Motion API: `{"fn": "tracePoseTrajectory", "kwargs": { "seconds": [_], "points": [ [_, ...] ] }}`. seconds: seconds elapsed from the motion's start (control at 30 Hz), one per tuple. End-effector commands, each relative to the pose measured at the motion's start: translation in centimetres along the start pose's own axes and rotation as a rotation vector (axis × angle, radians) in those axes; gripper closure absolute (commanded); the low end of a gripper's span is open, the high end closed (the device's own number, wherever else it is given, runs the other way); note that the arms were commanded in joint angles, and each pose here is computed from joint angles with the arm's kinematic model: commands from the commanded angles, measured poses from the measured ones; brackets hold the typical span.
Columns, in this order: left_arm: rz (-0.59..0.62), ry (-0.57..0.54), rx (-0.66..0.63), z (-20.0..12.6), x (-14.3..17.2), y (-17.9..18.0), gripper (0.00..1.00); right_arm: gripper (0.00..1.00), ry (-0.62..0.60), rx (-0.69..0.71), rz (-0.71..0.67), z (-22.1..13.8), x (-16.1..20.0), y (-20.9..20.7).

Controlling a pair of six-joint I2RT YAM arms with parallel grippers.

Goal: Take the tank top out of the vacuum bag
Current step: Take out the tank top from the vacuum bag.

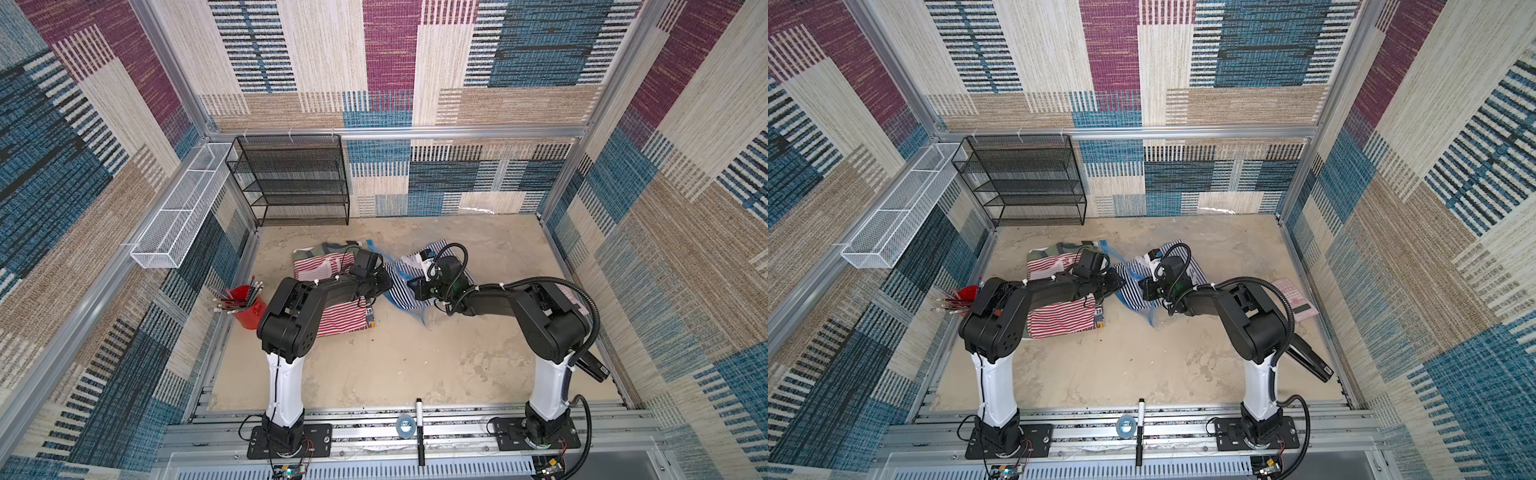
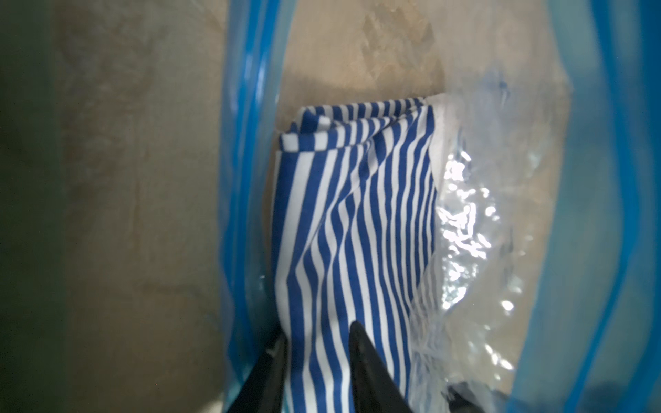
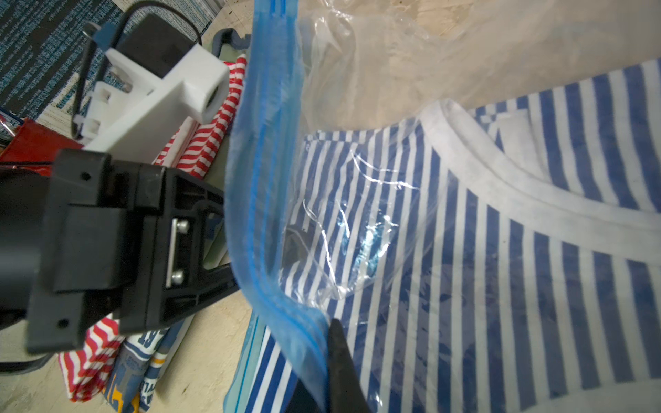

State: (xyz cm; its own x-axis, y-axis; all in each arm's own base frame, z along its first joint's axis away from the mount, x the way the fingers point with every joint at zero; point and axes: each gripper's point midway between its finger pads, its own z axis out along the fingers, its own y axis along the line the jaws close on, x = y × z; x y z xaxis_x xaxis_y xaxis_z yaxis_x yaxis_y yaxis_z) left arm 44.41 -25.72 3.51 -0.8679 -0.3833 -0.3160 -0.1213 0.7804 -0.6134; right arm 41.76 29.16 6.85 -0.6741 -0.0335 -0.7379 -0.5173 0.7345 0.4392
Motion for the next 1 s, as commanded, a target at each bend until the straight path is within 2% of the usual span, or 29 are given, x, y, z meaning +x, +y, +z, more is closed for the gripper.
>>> {"fn": "tracePoseTrajectory", "kwargs": {
  "seconds": [0.0, 0.17, 0.57, 0.8, 0.97],
  "points": [
    [0.000, 0.024, 0.011, 0.2, 0.3, -0.2, 0.80, 1.00, -0.012, -0.013, -0.009, 0.1, -0.5, 0.3],
    [0.013, 0.025, 0.045, -0.2, 0.1, -1.3, 1.00, 1.00, -0.017, -0.021, -0.006, 0.0, -0.5, 0.5],
    [0.026, -0.041, 0.125, -4.4, -1.7, -6.0, 1.00, 1.00, -0.009, 0.001, 0.011, 0.2, -0.4, 0.0],
    [0.063, -0.083, 0.004, -9.2, -1.9, -5.3, 1.00, 1.00, -0.002, 0.043, 0.019, 0.3, -0.2, -0.9],
    [0.073, -0.095, -0.066, -11.4, -1.8, -3.7, 1.00, 1.00, -0.001, 0.042, 0.017, 0.3, -0.2, -0.9]
  ]
}}
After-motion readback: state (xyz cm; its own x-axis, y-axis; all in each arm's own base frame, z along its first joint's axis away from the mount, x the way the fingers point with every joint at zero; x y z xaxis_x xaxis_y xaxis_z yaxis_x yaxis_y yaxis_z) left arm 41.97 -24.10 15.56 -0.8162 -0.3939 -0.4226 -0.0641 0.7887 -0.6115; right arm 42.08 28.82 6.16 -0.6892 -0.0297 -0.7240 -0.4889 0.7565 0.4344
